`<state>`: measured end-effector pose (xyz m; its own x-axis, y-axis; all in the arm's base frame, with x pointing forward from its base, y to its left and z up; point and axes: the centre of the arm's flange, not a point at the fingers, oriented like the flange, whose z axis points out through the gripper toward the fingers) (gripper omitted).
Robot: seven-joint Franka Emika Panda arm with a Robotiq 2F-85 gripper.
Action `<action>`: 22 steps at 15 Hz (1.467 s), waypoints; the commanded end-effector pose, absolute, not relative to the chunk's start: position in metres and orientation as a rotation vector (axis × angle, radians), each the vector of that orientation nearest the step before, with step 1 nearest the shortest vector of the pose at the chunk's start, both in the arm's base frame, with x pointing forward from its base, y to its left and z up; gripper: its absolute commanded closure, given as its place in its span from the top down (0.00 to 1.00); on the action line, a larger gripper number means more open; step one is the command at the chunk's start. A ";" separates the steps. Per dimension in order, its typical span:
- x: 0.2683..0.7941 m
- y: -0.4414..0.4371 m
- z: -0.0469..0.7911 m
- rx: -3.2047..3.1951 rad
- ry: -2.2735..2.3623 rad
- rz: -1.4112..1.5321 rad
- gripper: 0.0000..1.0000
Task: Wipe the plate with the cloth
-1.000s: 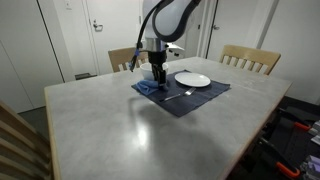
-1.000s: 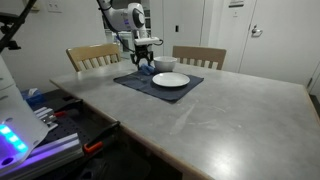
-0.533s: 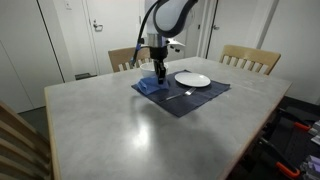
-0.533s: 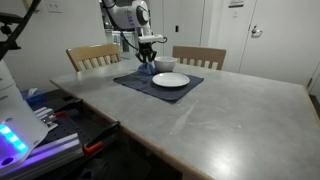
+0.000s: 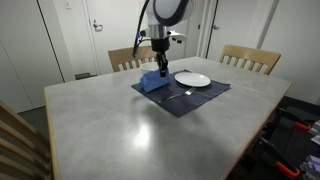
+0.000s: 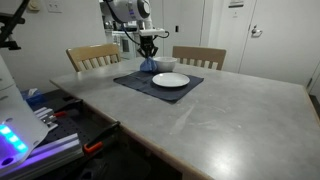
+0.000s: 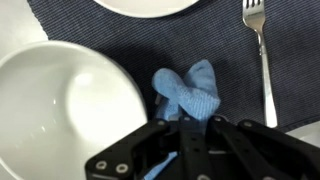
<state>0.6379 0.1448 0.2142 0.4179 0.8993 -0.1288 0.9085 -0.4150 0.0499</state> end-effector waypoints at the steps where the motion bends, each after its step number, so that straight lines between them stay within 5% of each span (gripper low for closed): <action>1: 0.633 0.139 0.240 2.552 1.643 -0.173 0.02; 22: 0.608 0.052 0.302 2.650 1.403 -0.434 0.02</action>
